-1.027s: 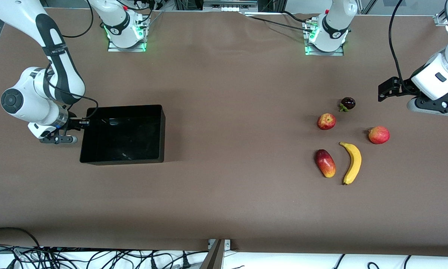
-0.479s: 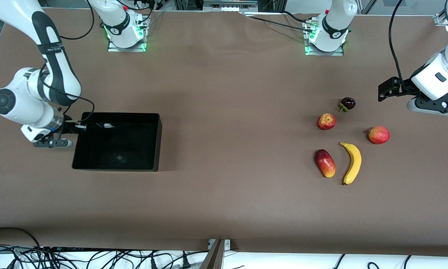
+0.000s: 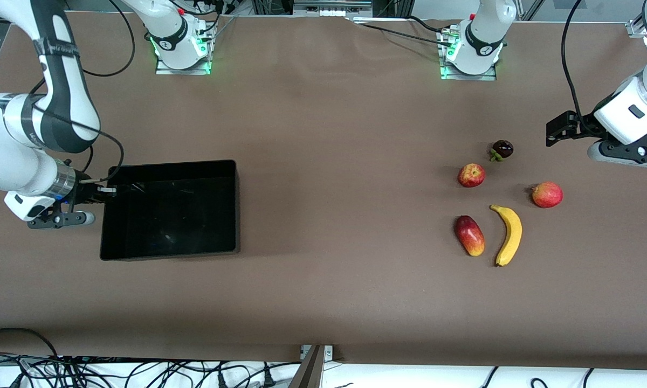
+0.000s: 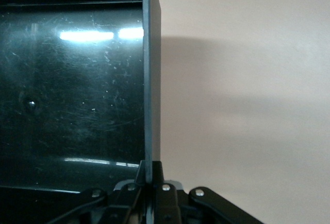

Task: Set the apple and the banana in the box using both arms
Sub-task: 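Push the black box with the right gripper toward the fruit, then reach the left gripper to the red apple while the right gripper withdraws, then grasp the red apple with the left gripper while the right gripper retracts, then carry the red apple with the left gripper over the black box, then lower the apple into the box and open the left gripper, then move the left gripper to the yellow banana, then grasp the yellow banana with the left gripper, then carry the banana with the left gripper over the black box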

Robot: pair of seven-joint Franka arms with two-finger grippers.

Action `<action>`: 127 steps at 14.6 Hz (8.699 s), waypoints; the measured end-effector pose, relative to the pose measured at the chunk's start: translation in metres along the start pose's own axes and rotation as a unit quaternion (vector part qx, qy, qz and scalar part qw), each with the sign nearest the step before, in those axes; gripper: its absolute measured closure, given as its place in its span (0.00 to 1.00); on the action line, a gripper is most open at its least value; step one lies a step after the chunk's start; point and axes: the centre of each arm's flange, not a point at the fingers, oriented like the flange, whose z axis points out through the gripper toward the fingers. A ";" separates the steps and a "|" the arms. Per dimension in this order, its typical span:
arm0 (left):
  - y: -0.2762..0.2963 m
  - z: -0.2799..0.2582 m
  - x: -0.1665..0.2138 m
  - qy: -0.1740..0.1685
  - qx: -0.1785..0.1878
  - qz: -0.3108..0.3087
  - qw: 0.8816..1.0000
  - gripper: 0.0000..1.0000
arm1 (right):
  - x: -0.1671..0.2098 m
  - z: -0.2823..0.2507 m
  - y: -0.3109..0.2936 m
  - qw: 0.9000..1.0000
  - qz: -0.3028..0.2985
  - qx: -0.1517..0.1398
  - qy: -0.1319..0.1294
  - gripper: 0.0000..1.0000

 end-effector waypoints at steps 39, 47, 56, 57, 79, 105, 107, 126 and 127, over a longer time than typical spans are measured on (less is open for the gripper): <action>0.056 0.310 -0.010 -0.075 -0.012 0.031 0.997 0.00 | 0.020 -0.038 -0.355 0.992 0.110 0.045 0.046 0.00; 0.060 0.388 -0.026 -0.069 -0.018 0.033 0.997 0.19 | -0.022 -0.178 -0.168 0.995 0.093 0.030 0.003 0.00; 0.094 0.270 0.021 -0.125 -0.012 0.026 0.992 0.35 | -0.096 -0.209 -0.065 0.996 0.084 0.009 0.005 0.00; 0.112 0.242 0.028 -0.126 -0.009 0.018 0.992 0.35 | -0.099 -0.208 -0.061 0.997 0.082 0.010 0.006 0.00; 0.283 0.370 0.010 -0.122 -0.034 -0.070 0.989 0.04 | -0.093 -0.216 -0.056 0.998 0.059 -0.011 0.029 0.00; -0.051 0.381 0.131 -0.046 0.009 0.137 0.989 0.22 | -0.078 -0.216 -0.050 0.996 0.060 -0.024 0.063 0.00; -0.061 0.386 0.130 -0.043 0.012 0.133 0.990 0.44 | -0.078 -0.216 -0.050 0.996 0.060 -0.024 0.063 0.00; 0.284 0.237 0.088 -0.091 -0.017 0.041 0.995 0.66 | -0.078 -0.217 -0.051 0.996 0.059 -0.024 0.064 0.00; 0.312 0.248 0.082 -0.087 -0.021 0.031 0.996 0.66 | -0.078 -0.217 -0.051 0.996 0.059 -0.024 0.064 0.00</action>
